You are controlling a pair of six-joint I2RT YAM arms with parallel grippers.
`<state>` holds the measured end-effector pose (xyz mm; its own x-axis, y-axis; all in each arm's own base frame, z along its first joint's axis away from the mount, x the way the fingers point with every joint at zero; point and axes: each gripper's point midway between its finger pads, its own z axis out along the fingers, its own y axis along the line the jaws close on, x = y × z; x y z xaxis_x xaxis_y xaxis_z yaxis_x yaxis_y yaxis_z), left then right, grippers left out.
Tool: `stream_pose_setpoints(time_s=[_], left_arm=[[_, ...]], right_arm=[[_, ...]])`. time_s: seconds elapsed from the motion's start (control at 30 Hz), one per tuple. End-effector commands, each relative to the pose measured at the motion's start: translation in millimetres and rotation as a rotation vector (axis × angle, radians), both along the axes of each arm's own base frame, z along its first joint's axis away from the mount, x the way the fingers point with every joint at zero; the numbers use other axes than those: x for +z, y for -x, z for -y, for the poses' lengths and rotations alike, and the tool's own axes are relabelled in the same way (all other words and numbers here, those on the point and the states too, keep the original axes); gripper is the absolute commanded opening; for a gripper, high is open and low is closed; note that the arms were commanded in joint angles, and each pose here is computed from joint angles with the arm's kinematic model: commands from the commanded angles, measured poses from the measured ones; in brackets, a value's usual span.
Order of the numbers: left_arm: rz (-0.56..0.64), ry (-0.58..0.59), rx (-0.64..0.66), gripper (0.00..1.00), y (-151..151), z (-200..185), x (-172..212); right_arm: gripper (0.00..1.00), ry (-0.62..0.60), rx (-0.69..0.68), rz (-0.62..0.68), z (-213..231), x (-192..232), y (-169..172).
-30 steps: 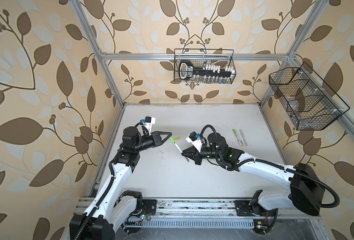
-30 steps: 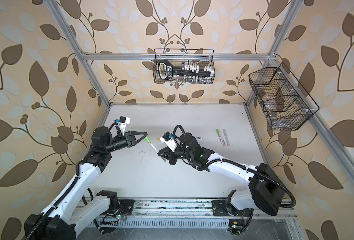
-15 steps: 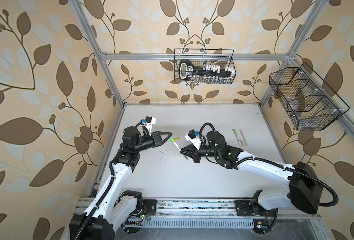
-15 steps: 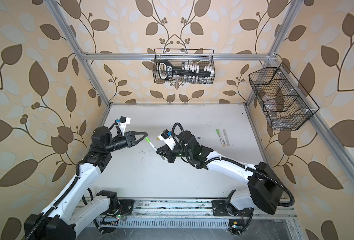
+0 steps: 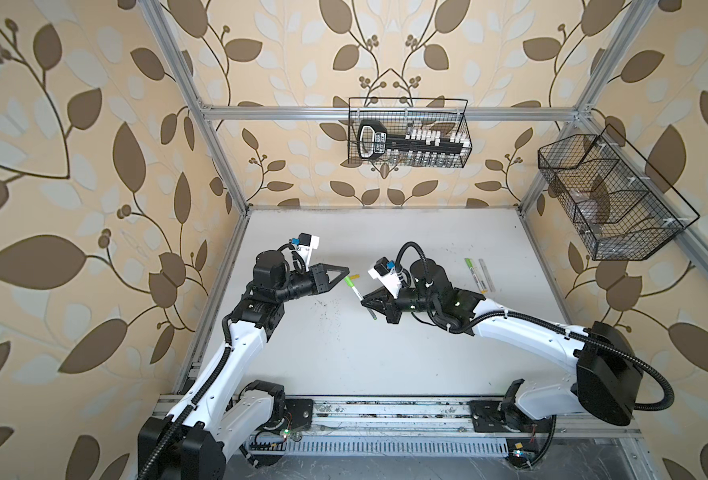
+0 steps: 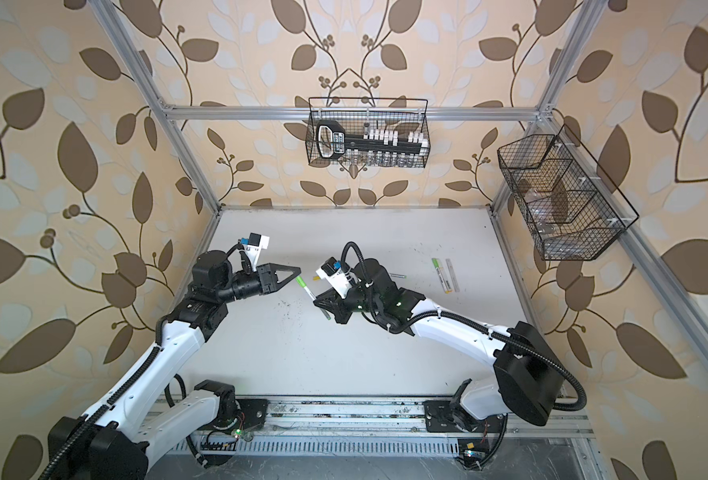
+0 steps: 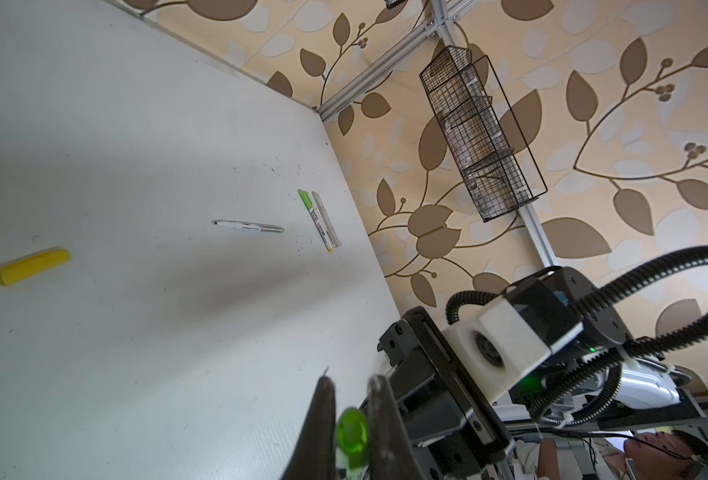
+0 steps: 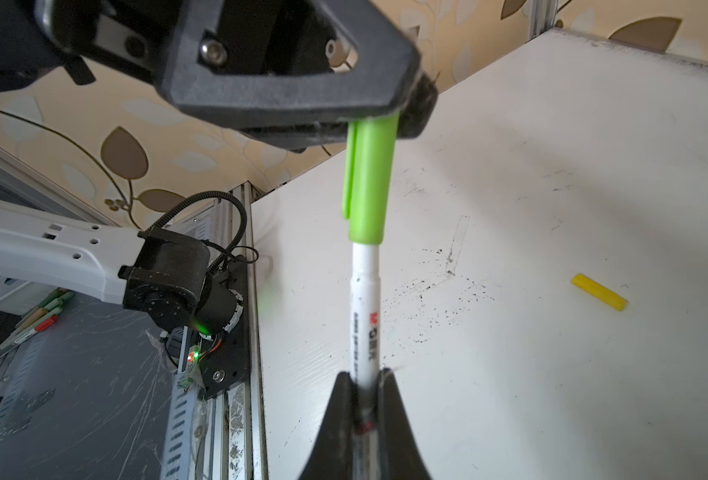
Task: Insert the pens into the pen caps
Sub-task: 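Press the green cap down onto the white pen with the left gripper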
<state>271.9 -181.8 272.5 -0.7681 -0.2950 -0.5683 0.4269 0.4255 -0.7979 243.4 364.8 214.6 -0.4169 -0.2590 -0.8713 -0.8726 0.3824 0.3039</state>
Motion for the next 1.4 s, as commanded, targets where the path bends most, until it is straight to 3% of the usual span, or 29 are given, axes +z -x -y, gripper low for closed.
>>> stream_pose_setpoints(time_s=[0.0,0.6,1.03,1.37], left_arm=[[-0.008,-0.048,-0.08,0.0,14.1,15.2,-5.0],[-0.105,-0.201,-0.193,0.0,39.2,50.7,-45.9],[-0.193,-0.418,-0.161,0.0,42.9,30.3,-75.1],[-0.194,-0.384,-0.198,0.0,47.3,37.4,-70.2]], right_arm=[[0.0,-0.092,-0.027,0.096,-8.6,44.0,-14.6],[0.0,-0.13,-0.089,0.208,-7.8,95.9,-38.6],[0.0,-0.075,-0.103,0.231,-6.8,96.6,-44.1],[0.0,-0.031,-0.08,0.203,-10.6,91.0,-44.9]])
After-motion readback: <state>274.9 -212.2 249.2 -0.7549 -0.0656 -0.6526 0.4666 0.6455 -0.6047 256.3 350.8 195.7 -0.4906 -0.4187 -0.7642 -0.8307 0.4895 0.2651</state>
